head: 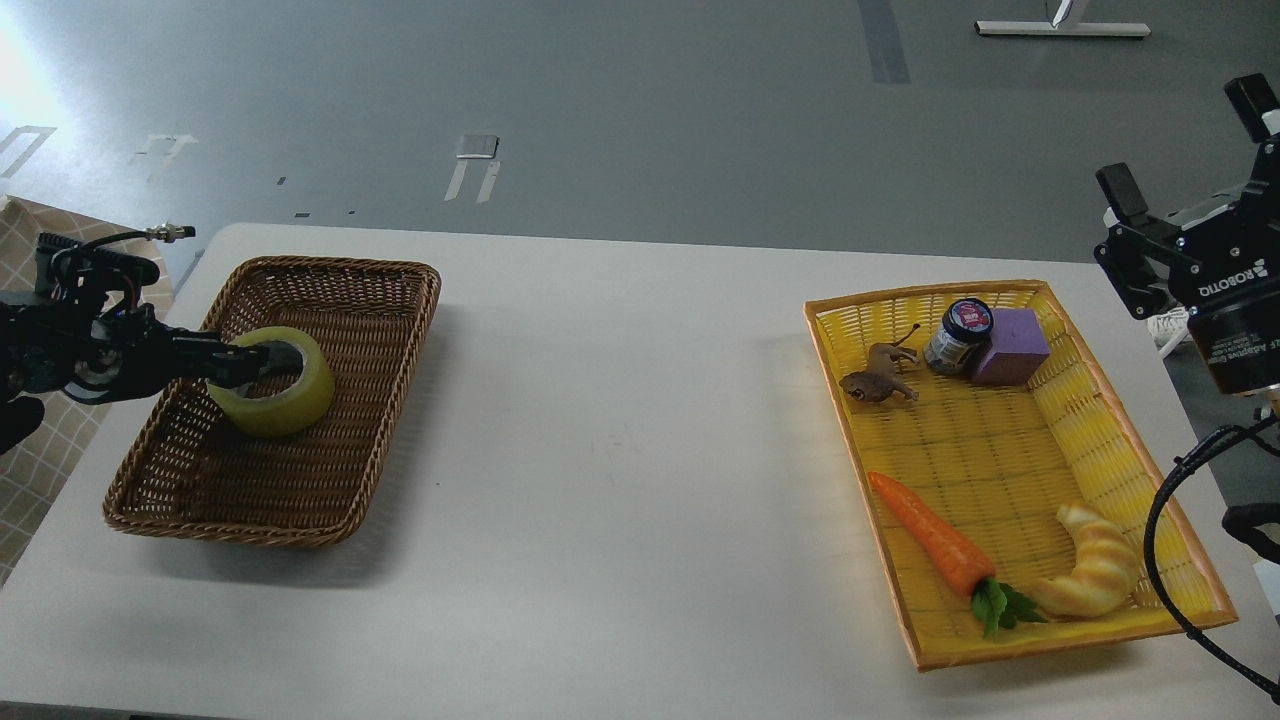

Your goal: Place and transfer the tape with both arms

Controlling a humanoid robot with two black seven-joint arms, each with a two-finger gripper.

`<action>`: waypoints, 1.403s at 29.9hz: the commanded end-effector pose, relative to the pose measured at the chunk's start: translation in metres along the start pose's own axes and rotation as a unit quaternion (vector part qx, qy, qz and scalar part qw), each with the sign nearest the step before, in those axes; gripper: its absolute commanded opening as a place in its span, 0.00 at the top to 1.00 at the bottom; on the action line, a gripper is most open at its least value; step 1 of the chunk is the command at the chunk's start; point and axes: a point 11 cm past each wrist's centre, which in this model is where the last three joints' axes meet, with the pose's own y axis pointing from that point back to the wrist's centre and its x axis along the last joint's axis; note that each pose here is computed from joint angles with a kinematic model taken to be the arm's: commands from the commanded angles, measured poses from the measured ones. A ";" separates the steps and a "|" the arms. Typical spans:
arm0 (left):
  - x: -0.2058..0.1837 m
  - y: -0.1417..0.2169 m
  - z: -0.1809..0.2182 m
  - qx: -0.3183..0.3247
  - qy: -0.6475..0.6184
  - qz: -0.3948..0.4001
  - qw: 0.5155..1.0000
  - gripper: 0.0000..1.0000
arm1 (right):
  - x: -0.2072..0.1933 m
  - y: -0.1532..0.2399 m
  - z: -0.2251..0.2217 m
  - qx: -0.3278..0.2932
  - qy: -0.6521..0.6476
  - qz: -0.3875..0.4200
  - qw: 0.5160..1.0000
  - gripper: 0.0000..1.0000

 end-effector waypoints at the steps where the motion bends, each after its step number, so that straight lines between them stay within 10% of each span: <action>1: 0.010 -0.002 0.007 -0.015 0.024 0.027 0.999 0.27 | 0.000 0.000 0.000 0.000 -0.001 0.000 1.000 0.00; 7: 0.054 -0.005 0.032 -0.072 0.117 0.098 0.986 0.04 | 0.000 0.001 0.002 -0.002 -0.002 0.001 1.000 0.00; 20: 0.145 -0.010 0.119 -0.246 0.310 0.220 0.892 0.02 | 0.002 0.001 0.003 -0.006 0.002 0.003 1.000 0.00; 29: 0.201 0.009 0.182 -0.412 0.435 0.303 0.741 0.02 | 0.004 -0.002 0.001 -0.005 0.007 0.001 1.000 0.00; 42: 0.183 0.016 0.240 -0.542 0.573 0.295 0.540 0.02 | 0.012 -0.010 -0.007 0.013 0.007 0.012 1.000 0.00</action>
